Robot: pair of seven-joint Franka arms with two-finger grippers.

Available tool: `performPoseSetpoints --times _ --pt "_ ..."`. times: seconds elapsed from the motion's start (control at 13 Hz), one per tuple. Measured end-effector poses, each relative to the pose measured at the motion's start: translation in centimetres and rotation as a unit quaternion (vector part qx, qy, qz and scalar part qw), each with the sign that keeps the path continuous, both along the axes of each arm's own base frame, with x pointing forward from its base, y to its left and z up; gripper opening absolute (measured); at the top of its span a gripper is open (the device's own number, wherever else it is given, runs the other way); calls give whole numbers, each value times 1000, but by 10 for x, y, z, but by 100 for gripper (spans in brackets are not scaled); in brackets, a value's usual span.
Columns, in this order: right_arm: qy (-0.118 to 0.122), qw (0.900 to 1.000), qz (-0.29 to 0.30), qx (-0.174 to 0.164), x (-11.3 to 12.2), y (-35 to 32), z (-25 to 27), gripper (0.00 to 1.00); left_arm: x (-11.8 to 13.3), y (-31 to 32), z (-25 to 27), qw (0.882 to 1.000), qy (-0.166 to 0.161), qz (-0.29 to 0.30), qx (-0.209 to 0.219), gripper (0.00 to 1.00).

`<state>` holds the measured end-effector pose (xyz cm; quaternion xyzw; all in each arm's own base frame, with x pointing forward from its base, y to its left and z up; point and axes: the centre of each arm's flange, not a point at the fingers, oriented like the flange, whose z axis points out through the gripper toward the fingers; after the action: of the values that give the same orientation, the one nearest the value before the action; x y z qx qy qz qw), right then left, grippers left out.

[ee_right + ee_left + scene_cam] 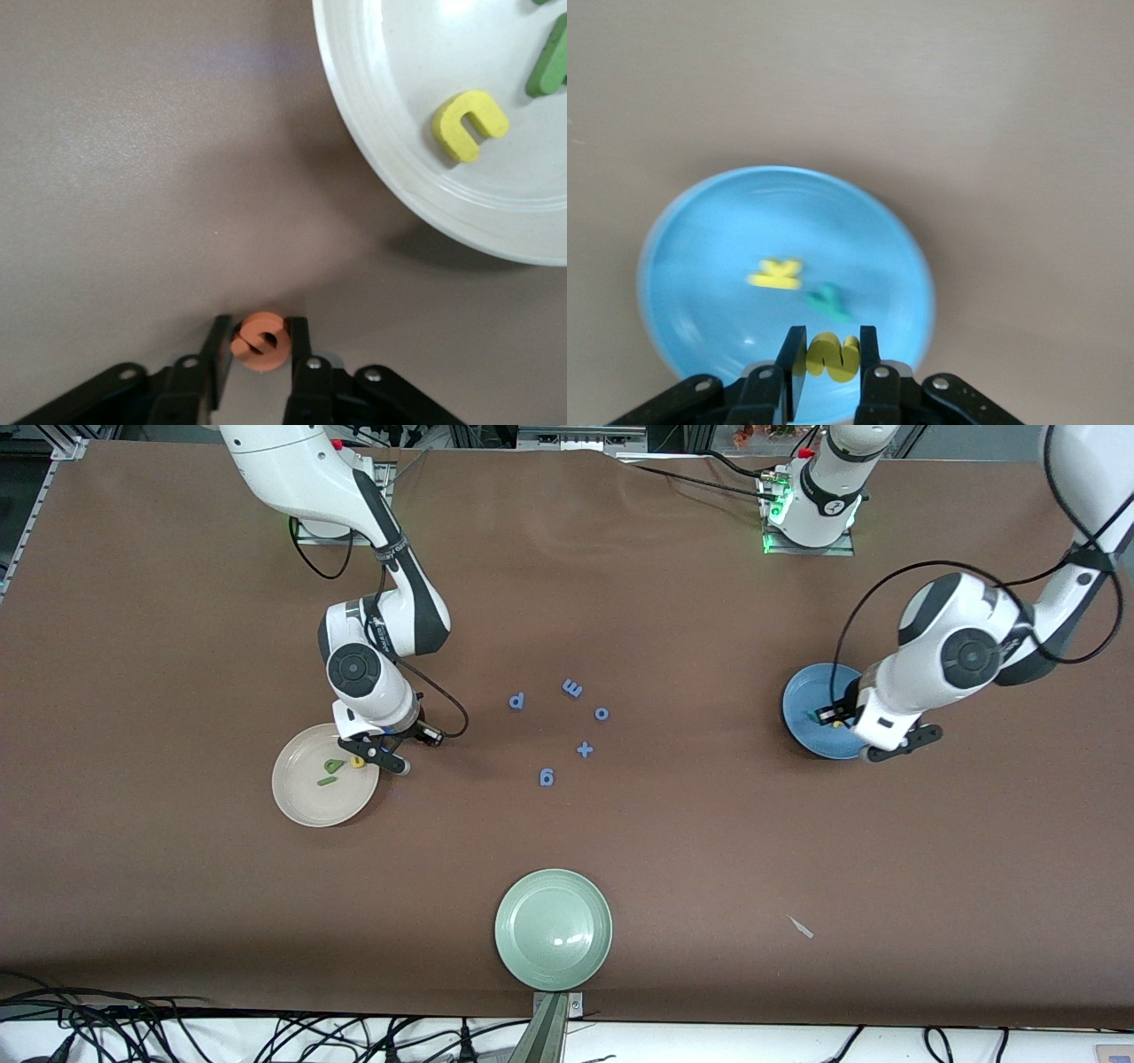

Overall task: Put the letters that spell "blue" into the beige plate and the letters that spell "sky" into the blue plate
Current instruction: 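Drop the yellow 2 in the blue plate while the right gripper carries the e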

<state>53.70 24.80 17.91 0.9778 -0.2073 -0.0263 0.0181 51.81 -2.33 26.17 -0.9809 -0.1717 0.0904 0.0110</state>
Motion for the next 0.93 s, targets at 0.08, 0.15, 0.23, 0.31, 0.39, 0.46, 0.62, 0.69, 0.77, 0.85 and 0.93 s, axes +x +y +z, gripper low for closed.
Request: performPoseSetpoints --times 0.08,0.15,0.23,0.31,0.39,0.46,0.62,0.69,0.77,0.85,0.93 --pt "-1 1000 2 1 0 0 1 30 -7 5 -6 1000 -4 -4 -3 28" --pt "-3 1000 4 2 1 0 4 30 -16 1 -14 1000 -5 -8 -9 28" --pt "-6 1000 6 4 3 1 8 30 -25 -6 -21 1000 -3 -15 -15 28" --pt "-2 1000 9 5 7 1 16 30 -31 -12 -25 1000 1 -22 -17 29" --pt "11 1000 15 3 15 -3 29 30 -35 -15 -27 1000 3 -25 -18 35" --pt "27 999 25 -1 28 -12 49 30 -35 -16 -28 1000 4 -25 -18 45" --pt "42 998 53 -4 55 -46 82 30 -34 -16 -27 1000 1 -19 -18 67" --pt "44 997 69 -5 63 -66 87 30 -32 -17 -24 1000 -3 -13 -17 73" --pt "47 995 84 -6 67 -87 86 30 -28 -20 -18 1000 -10 -8 -17 73" --pt "52 994 94 -6 71 -107 83 30 -20 -24 -7 1000 -19 2 -14 76" --pt "57 994 98 -6 72 -125 78 30 -10 -29 10 999 -29 11 -9 77"
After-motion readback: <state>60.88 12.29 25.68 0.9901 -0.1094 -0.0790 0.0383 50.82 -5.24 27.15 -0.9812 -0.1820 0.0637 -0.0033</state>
